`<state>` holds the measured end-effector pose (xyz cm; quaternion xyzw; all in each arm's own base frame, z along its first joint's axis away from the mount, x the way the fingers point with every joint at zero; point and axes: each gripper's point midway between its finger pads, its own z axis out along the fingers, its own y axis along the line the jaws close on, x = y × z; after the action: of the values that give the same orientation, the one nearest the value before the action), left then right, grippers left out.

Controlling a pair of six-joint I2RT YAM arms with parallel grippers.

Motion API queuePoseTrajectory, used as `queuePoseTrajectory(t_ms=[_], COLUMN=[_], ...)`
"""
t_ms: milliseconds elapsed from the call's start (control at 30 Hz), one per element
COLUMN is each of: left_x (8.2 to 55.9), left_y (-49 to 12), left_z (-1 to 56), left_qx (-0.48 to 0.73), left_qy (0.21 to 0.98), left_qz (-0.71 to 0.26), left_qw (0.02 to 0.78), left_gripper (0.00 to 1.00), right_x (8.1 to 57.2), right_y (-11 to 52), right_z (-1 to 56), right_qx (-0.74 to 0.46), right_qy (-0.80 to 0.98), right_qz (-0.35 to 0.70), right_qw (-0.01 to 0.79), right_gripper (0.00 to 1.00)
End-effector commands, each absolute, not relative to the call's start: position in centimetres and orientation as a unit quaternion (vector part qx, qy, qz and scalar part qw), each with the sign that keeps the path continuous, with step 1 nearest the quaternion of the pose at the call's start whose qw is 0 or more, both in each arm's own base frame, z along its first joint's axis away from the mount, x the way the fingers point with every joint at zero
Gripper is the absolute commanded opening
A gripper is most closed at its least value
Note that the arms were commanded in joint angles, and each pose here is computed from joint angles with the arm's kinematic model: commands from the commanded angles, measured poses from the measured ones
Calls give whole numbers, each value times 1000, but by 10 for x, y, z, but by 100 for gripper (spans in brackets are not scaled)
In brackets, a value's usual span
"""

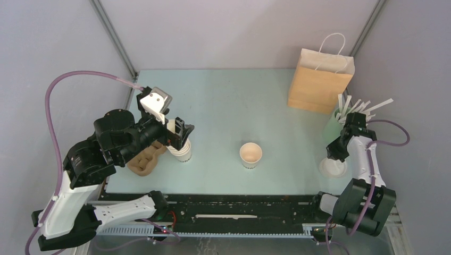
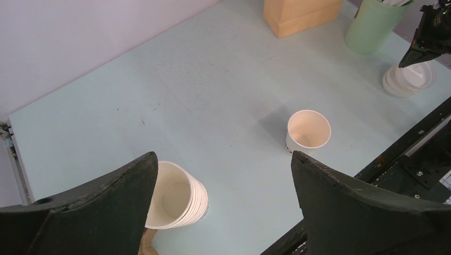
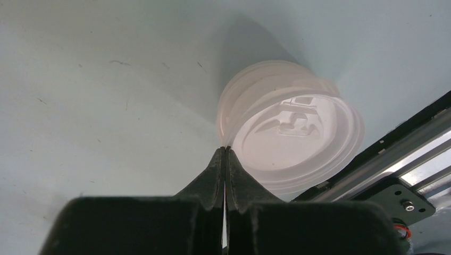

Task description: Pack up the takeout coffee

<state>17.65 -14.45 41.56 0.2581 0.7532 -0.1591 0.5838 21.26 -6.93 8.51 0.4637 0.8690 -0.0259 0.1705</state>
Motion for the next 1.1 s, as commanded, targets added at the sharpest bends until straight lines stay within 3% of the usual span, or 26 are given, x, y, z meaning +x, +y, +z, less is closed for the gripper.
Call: queuePoseTrajectory(t_ms=[0,167,567,800,1067], left_x=[179,180,180,180,181], left_y=[-145,-146,-144,-145,-146], left_z=[420,418,414,415,416], left_qx=[259,260,259,259,259], left_qy=[746,747,748,749,749], left_qz=[-156,-155,-153,-155,-155], left_qw=[593,592,591,590,590], left_gripper=[100,100,100,100,100], right_x=[216,220,206,226,260], right_y=[-72,-64,-52,-49,-47], right_z=[96,84,98,75,70], right_qx=[456,453,465,473,482], right_qy=[872,879,876,871,852], right_qz=[-12,8,-9,10,54], right_qw=[177,146,125,132,199], right_gripper=[1,9,65,66,60])
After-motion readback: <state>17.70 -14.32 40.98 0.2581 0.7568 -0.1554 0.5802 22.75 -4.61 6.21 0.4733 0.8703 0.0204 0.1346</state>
